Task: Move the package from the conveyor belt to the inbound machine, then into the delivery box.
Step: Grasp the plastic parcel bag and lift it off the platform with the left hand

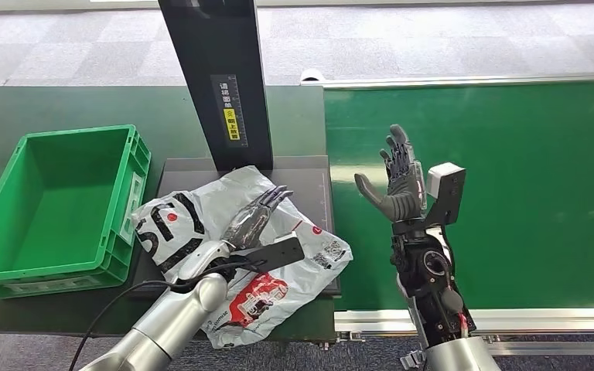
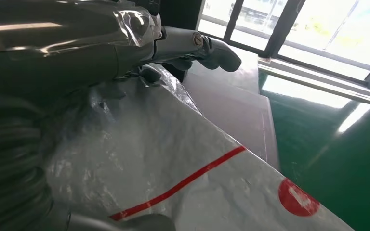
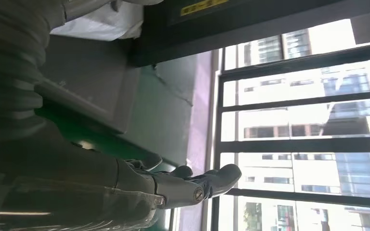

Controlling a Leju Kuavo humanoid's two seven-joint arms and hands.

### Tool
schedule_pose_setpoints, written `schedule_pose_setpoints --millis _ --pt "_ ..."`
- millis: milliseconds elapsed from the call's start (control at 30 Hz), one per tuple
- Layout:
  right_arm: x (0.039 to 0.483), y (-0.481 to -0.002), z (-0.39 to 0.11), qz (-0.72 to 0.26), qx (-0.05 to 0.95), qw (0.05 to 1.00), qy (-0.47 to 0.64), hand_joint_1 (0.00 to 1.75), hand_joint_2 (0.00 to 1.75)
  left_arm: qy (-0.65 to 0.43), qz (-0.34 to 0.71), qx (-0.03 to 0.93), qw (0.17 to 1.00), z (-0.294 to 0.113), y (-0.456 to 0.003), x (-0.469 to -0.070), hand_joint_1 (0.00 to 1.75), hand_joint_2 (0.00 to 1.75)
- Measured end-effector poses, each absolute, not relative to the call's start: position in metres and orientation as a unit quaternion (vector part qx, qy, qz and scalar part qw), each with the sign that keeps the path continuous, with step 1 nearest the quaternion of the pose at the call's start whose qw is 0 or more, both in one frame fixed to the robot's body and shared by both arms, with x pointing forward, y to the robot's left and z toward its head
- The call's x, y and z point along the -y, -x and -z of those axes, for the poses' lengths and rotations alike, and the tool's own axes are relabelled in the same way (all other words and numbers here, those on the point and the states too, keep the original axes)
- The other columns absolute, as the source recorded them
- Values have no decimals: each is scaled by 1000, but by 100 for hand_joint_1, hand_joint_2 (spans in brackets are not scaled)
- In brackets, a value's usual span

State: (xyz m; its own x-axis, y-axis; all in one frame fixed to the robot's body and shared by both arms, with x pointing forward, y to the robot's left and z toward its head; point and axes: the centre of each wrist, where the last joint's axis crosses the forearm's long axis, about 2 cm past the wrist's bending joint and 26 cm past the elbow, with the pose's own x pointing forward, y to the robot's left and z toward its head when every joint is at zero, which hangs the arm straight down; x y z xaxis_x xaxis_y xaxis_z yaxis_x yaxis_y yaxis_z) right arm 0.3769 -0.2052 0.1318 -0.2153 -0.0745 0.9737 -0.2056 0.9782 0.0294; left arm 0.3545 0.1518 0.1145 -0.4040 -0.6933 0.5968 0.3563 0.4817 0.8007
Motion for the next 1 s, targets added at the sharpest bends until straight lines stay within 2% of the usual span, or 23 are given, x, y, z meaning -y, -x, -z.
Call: schedule_pose_setpoints --millis 33,100,300,667,800,1000 --pt "206 -377 -129 -84 773 626 -57 0 175 -124 500 676 528 -114 -354 -150 167 175" --pt "207 -378 -125 -140 765 629 2 0 175 -119 509 674 521 -113 -354 -146 173 175" --pt "209 -380 -118 -188 744 641 36 0 175 -108 534 663 513 -113 -353 -140 175 175" --pt "214 -382 -115 -215 735 643 26 0 175 -103 549 656 508 -112 -352 -136 175 175" --pt "216 -384 -115 -194 746 635 -43 0 175 -96 555 656 503 -112 -352 -134 175 175" --pt "221 -384 -114 -175 748 637 -64 0 175 -89 522 701 479 -115 -352 -135 175 175"
